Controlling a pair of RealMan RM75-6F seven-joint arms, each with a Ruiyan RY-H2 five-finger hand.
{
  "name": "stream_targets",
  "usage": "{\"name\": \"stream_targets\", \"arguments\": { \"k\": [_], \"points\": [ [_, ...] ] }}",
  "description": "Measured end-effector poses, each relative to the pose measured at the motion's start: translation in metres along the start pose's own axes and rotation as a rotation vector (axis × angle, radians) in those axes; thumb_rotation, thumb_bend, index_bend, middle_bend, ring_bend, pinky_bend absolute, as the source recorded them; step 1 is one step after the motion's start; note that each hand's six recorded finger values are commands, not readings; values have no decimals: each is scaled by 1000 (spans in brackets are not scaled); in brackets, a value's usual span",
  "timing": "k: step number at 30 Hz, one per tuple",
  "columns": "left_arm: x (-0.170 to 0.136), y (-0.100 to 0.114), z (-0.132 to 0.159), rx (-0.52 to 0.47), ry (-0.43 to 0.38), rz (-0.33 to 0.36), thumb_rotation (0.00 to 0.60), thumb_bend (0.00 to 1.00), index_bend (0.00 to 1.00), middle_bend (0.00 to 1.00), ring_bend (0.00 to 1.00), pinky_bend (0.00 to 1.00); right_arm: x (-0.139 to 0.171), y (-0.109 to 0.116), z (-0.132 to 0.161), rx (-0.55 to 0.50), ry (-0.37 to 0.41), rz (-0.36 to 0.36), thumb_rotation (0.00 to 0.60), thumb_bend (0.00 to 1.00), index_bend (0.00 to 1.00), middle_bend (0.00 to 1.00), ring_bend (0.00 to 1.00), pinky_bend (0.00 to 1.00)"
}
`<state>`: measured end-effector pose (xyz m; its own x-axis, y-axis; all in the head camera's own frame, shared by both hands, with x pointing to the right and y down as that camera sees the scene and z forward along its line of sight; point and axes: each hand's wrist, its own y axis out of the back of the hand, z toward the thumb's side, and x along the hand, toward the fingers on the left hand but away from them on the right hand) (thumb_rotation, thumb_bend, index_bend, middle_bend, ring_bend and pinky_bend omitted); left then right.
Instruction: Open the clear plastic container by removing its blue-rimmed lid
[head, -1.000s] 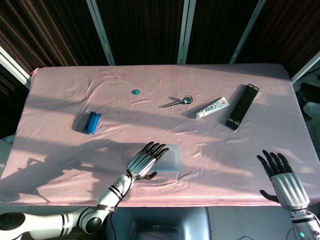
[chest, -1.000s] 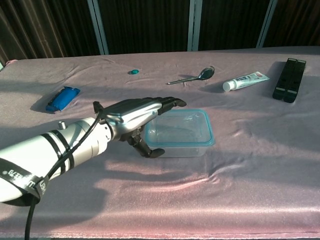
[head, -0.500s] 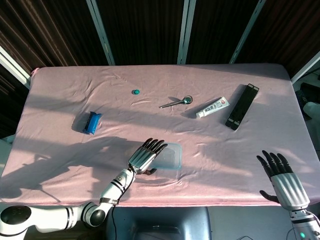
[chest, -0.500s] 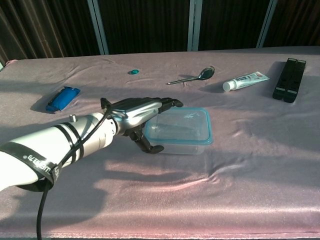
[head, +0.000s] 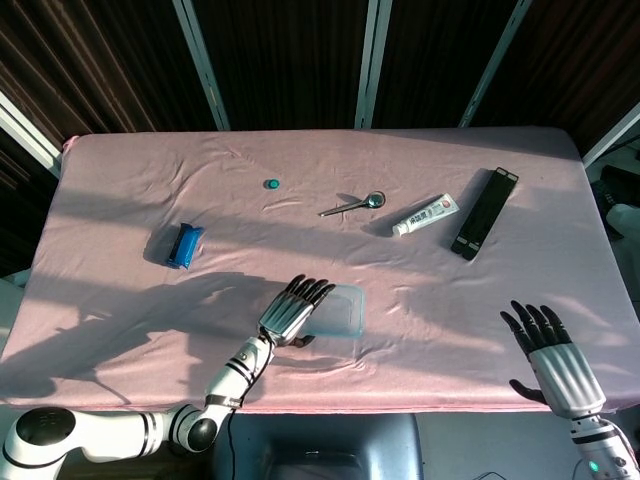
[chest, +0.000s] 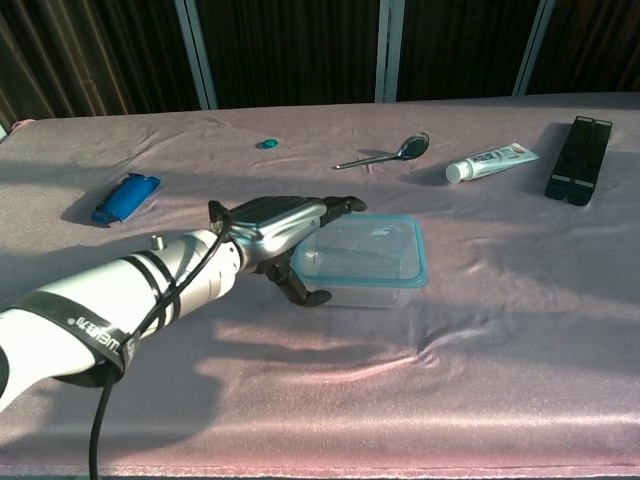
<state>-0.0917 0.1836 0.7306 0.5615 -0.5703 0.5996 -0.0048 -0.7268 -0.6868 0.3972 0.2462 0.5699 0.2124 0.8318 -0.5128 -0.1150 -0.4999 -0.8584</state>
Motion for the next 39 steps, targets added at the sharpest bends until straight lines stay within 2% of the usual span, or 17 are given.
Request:
{"name": "stream_targets", "arguments": {
  "k": [4, 10, 15, 19, 24, 27, 32, 39],
  "points": [
    [-1, -2, 7, 9, -22, 14, 600, 290, 0, 573, 513, 142, -15, -6, 15, 16, 58, 6, 600, 184, 28, 0, 0, 0],
    [-3, 0, 19, 22, -61, 53, 600, 295, 0, 570, 504, 153, -50, -24, 46, 33, 183, 64, 600, 203, 209, 11, 0, 0],
    [-3, 8, 14, 117, -52, 128, 600, 299, 0, 544, 481, 178, -79, -34, 76, -48, 284, 69, 600, 236, 307, 52, 0, 0],
    [-4, 12, 9, 91, -36, 159, 600, 306, 0, 537, 475, 224, -100, -39, 87, -103, 342, 48, 600, 237, 323, 59, 0, 0],
    [-5, 8, 11, 12, -43, 131, 600, 310, 0, 554, 482, 261, -122, -46, 107, -130, 413, 48, 600, 238, 328, 59, 0, 0],
    [-6, 3, 14, 8, -54, 110, 600, 311, 0, 557, 487, 273, -127, -48, 119, -160, 440, 36, 600, 244, 348, 65, 0, 4],
    [-6, 3, 16, 26, -62, 119, 600, 311, 0, 561, 482, 289, -136, -49, 142, -241, 500, 31, 600, 337, 420, 98, 0, 24],
    [-8, -1, 13, 27, -59, 108, 600, 310, 0, 565, 484, 296, -147, -54, 164, -236, 560, 29, 600, 433, 560, 149, 0, 70]
  ]
}}
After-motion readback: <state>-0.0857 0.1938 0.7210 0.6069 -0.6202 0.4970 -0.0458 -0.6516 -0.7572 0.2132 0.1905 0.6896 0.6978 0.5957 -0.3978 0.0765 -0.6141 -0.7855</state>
